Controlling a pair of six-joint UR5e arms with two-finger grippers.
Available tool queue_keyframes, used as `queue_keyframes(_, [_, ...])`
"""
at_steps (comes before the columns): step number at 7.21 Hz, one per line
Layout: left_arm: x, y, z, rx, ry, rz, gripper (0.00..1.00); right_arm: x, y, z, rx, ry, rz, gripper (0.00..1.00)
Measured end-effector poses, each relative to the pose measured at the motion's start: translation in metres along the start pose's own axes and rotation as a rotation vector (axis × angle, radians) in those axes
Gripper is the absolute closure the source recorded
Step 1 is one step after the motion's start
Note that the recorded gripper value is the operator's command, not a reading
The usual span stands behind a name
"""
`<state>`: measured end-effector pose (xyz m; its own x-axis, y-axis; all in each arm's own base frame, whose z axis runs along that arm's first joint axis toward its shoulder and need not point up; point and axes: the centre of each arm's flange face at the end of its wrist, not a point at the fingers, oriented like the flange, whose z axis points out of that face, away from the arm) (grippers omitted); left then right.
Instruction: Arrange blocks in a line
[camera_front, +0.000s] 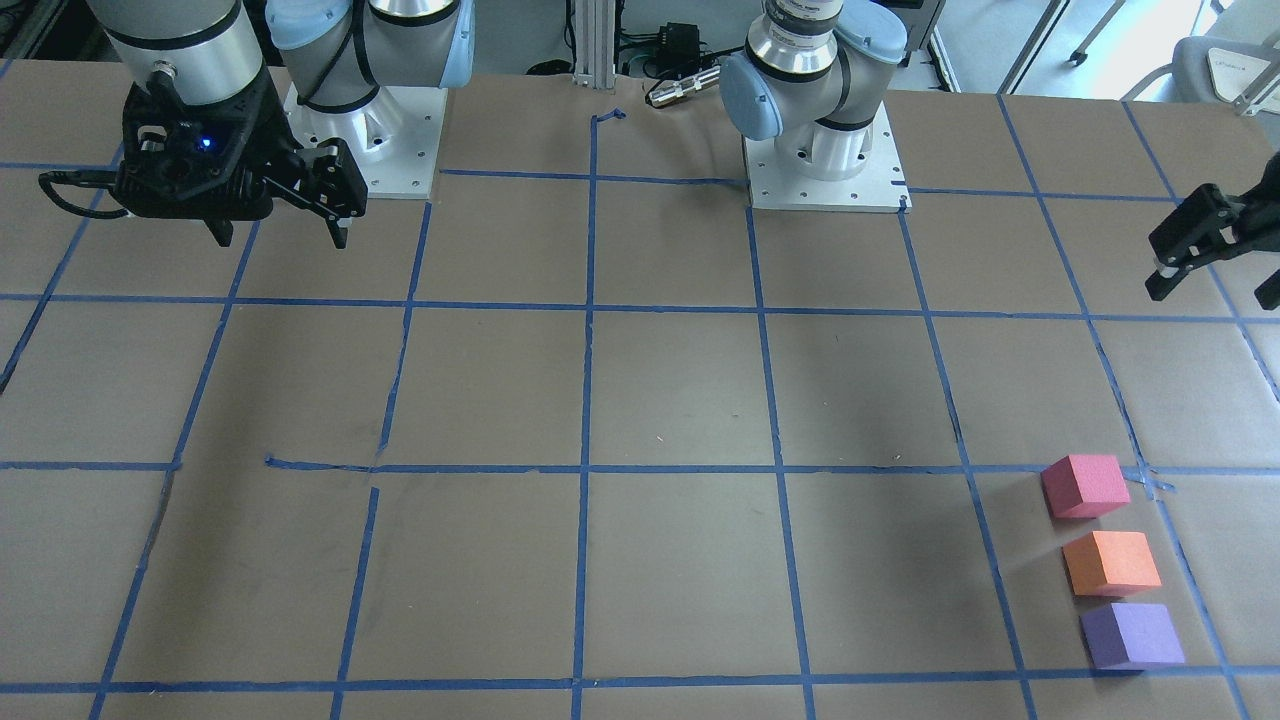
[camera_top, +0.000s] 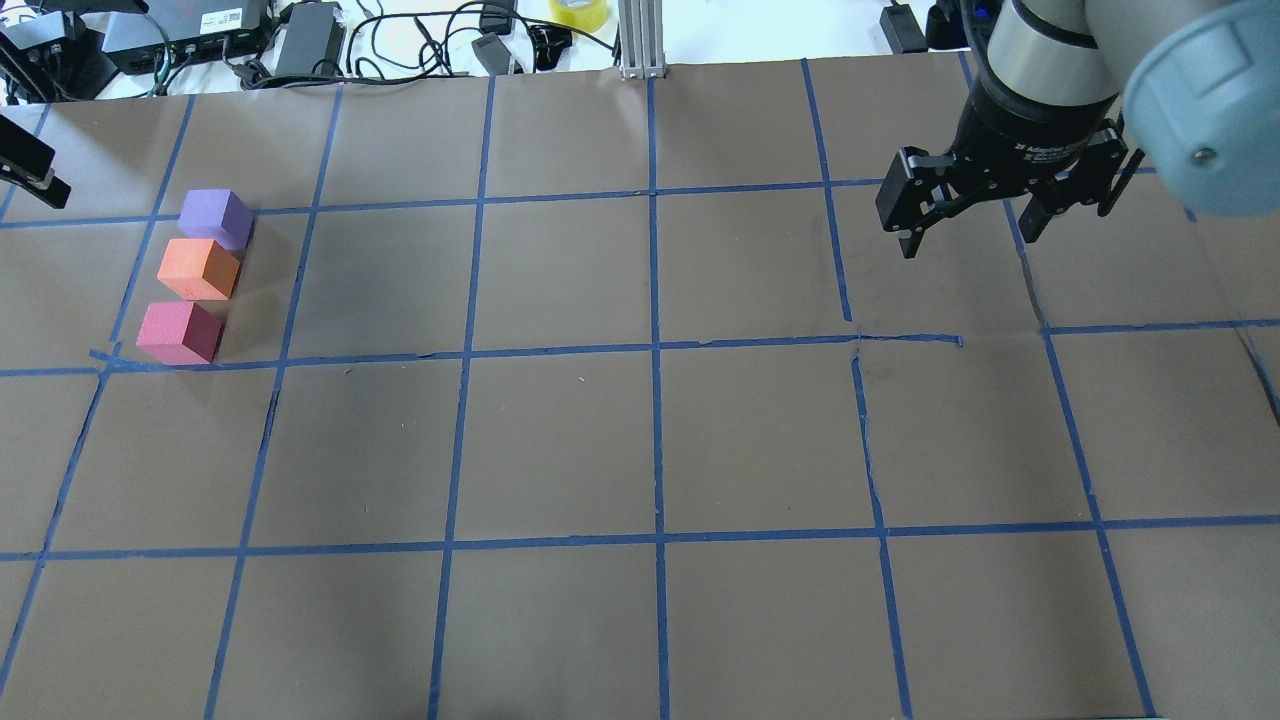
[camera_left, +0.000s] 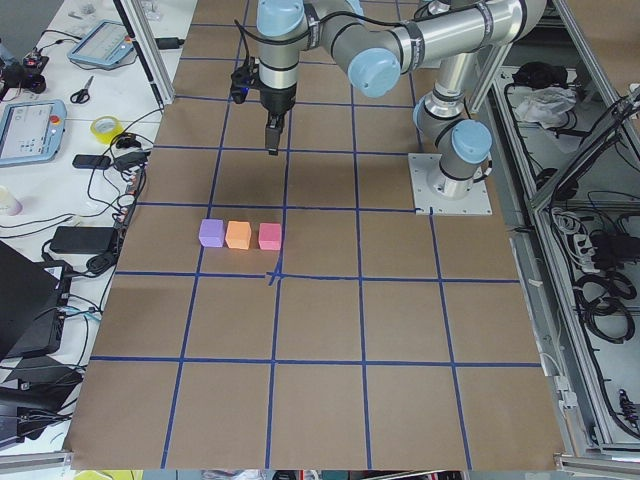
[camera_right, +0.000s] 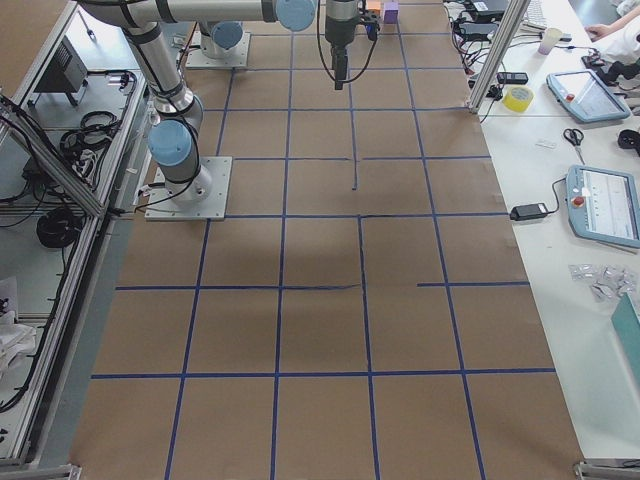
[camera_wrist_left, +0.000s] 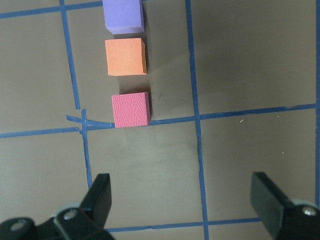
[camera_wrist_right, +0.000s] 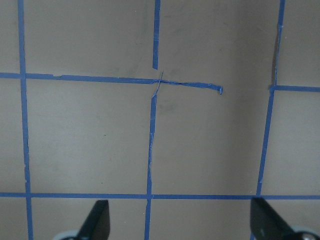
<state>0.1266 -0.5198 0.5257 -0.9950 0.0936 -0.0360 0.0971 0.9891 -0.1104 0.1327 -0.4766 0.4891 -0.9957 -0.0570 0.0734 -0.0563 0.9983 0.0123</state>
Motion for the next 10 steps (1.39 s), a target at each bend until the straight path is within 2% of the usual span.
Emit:
queue_keyframes(2, [0.070, -0.015, -0.009, 0.011, 0.008, -0.032, 0.01, 0.000, 0.000, 0.001, -0.001, 0.001, 0.000, 0.00])
queue_keyframes(4, [0.154, -0.035, -0.001, 0.021, 0.031, -0.163, 0.00, 0.001, 0.000, 0.001, -0.002, 0.001, 0.001, 0.00])
queue_keyframes(5, [0.201, -0.039, 0.001, 0.026, 0.034, -0.189, 0.00, 0.001, 0.000, 0.001, -0.002, 0.001, 0.001, 0.00])
queue_keyframes(7, [0.269, -0.032, 0.000, 0.031, 0.004, -0.176, 0.00, 0.001, 0.000, 0.001, -0.002, 0.001, 0.001, 0.00])
queue_keyframes(10, [0.287, -0.020, -0.011, 0.045, -0.005, -0.145, 0.00, 0.001, 0.000, 0.000, 0.000, 0.001, 0.003, 0.00])
